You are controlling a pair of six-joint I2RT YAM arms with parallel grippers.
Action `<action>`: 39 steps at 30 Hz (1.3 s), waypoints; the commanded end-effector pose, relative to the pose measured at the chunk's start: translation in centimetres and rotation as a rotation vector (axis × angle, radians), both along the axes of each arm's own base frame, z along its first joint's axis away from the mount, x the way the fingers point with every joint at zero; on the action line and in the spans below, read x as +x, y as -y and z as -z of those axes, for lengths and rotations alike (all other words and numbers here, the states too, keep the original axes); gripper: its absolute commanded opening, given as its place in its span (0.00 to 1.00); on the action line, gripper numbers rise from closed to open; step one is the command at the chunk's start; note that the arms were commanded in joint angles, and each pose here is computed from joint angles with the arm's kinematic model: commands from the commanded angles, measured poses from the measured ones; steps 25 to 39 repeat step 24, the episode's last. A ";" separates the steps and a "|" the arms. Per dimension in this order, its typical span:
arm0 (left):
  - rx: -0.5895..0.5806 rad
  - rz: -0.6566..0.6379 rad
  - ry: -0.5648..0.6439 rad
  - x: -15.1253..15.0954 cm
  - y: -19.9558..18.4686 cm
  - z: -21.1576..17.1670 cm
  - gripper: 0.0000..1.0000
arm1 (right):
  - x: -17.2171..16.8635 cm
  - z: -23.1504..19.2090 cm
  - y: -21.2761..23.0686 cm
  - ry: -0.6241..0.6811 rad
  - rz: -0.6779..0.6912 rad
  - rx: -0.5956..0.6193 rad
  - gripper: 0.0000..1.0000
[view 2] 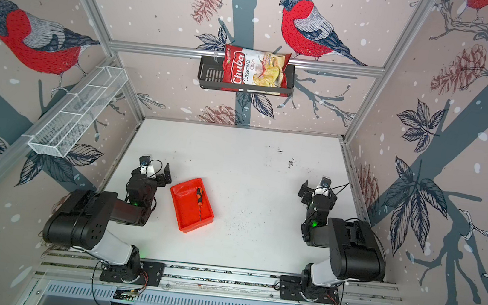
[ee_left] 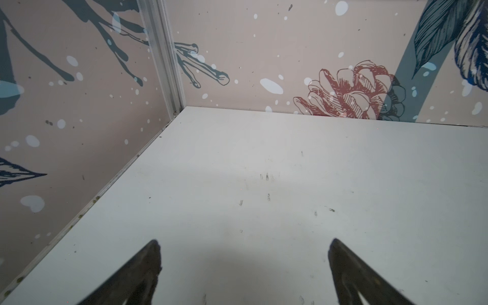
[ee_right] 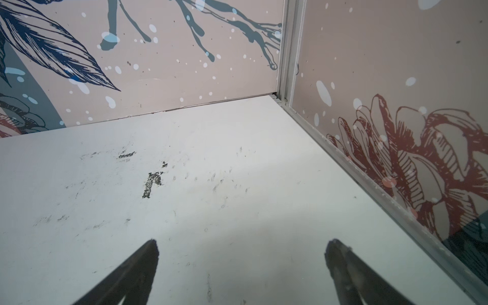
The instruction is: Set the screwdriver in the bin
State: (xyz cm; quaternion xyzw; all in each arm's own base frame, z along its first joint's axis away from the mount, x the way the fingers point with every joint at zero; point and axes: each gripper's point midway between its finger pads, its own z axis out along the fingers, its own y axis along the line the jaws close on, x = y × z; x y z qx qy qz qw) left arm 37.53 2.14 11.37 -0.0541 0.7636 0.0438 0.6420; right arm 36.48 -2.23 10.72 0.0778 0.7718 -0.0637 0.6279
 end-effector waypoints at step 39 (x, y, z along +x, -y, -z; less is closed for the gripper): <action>0.023 0.035 0.066 0.2 1.0 -1.5 0.97 | 0.7 -1.8 0.2 0.071 0.000 0.036 1.00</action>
